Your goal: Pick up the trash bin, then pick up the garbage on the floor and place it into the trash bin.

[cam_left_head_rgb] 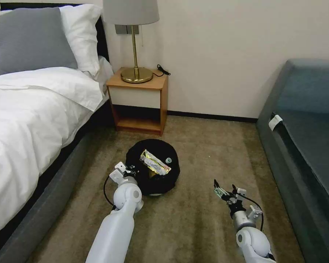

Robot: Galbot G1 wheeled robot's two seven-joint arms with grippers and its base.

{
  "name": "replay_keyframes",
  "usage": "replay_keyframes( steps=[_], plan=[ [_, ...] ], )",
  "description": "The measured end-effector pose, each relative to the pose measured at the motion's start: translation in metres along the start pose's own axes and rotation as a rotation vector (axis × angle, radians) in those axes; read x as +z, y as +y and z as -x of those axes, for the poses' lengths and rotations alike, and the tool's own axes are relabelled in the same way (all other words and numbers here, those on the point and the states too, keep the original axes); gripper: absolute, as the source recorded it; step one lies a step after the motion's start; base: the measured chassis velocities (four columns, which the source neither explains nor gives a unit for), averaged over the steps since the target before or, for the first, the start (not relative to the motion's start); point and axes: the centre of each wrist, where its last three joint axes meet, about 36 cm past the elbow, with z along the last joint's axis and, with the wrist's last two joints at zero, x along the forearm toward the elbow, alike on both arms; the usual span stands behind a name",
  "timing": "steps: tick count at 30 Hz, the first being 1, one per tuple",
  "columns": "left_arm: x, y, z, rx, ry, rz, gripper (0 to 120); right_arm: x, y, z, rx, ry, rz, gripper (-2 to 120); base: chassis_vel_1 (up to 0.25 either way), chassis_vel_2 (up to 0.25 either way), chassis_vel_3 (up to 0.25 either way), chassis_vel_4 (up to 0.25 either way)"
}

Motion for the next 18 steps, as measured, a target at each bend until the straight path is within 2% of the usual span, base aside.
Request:
replay_keyframes(
  steps=[2,5,6,8,9,11,12,15,18],
  plan=[
    [0.0,0.0,-0.002,0.004,0.004,0.003,30,0.001,0.0,-0.001,0.0,0.001,0.0,100,0.0,0.0,0.0,0.0],
    [-0.001,0.002,-0.006,0.014,0.011,0.013,43,-0.001,0.002,-0.003,-0.002,-0.001,0.011,100,0.0,0.0,0.0,0.0],
    [-0.001,0.002,-0.006,0.014,0.011,0.013,43,-0.001,0.002,-0.003,-0.002,-0.001,0.011,100,0.0,0.0,0.0,0.0],
    [-0.003,0.004,-0.01,0.017,0.009,0.016,55,-0.004,0.004,-0.005,-0.009,-0.008,0.013,100,0.0,0.0,0.0,0.0],
    [-0.003,0.004,-0.01,0.017,0.009,0.016,55,-0.004,0.004,-0.005,-0.009,-0.008,0.013,100,0.0,0.0,0.0,0.0],
    [-0.004,0.005,-0.013,0.02,0.003,0.021,65,-0.007,0.005,-0.007,-0.013,-0.013,0.012,100,0.0,0.0,0.0,0.0],
    [-0.004,0.005,-0.013,0.02,0.003,0.021,65,-0.007,0.005,-0.007,-0.013,-0.013,0.012,100,0.0,0.0,0.0,0.0],
    [-0.004,0.009,-0.019,0.042,-0.011,0.038,80,-0.008,0.005,-0.01,-0.014,-0.014,0.01,100,0.0,0.0,0.0,0.0],
    [-0.004,0.012,-0.024,0.06,-0.03,0.065,88,-0.009,0.006,-0.012,-0.017,-0.016,0.009,100,0.0,0.0,0.0,0.0]
  ],
)
